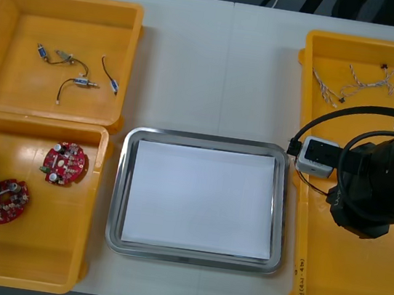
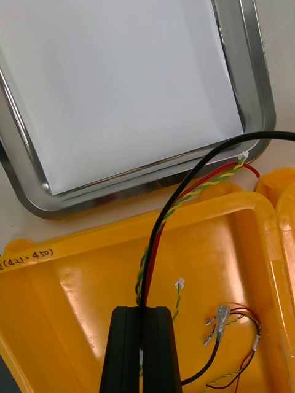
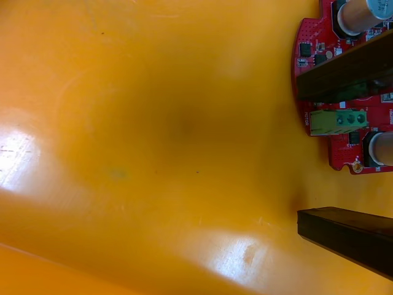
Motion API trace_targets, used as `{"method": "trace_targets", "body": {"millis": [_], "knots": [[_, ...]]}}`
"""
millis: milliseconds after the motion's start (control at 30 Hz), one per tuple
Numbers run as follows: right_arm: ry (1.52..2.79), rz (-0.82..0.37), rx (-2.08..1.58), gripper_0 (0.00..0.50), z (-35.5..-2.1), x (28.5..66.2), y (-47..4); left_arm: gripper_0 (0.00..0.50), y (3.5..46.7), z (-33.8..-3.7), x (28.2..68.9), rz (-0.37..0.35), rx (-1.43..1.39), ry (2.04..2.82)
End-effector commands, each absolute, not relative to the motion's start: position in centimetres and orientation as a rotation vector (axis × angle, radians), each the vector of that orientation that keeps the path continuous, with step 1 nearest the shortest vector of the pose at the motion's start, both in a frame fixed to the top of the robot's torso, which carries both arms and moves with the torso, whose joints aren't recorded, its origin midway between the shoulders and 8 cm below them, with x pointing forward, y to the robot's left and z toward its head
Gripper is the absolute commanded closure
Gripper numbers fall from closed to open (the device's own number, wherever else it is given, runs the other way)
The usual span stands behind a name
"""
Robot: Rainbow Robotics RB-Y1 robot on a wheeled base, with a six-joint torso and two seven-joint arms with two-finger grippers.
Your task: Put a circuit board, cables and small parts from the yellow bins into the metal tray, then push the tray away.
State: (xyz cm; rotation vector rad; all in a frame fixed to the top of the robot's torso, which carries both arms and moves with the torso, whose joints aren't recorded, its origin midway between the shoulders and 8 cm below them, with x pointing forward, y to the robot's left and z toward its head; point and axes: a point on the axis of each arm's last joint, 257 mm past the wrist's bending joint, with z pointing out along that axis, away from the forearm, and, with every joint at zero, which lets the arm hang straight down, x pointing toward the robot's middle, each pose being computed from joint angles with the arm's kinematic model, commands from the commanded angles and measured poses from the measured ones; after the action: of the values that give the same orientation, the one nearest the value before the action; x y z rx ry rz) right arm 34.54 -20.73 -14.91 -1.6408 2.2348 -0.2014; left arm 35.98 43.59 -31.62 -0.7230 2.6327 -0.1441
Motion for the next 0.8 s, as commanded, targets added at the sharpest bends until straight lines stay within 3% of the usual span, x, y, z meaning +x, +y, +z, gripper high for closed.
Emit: {"method": "trace_targets", "body": {"millis": [33, 67, 100, 133, 167, 200, 800], "knots": [[2.217, -0.253, -1.639, 0.5, -13.89, 34.65, -20.99, 0.0, 43.35, -31.69, 35.14, -0.116, -0.617, 2.659], [2.216, -0.254, -1.638, 0.5, -13.87, 34.7, -20.97, 0.0, 43.25, -31.68, 35.16, -0.118, -0.616, 2.659], [2.216, -0.257, -1.637, 0.5, -13.87, 34.71, -21.02, 0.137, 43.13, -31.65, 35.17, -0.123, -0.615, 2.659], [2.215, -0.256, -1.637, 0.5, -13.86, 34.73, -20.99, 0.234, 43.13, -31.65, 35.17, -0.123, -0.615, 2.659], [2.218, -0.256, -1.635, 0.5, -13.87, 34.71, -21.02, 0.414, 43.1, -31.65, 35.17, -0.125, -0.615, 2.66], [2.215, -0.256, -1.637, 0.5, -13.86, 34.73, -20.99, 0.5, 43.06, -31.66, 35.16, -0.127, -0.616, 2.66], [2.217, -0.258, -1.634, 0.5, -13.85, 34.75, -21.04, 0.5, 43.06, -31.58, 35.22, -0.126, -0.611, 2.659]]}}
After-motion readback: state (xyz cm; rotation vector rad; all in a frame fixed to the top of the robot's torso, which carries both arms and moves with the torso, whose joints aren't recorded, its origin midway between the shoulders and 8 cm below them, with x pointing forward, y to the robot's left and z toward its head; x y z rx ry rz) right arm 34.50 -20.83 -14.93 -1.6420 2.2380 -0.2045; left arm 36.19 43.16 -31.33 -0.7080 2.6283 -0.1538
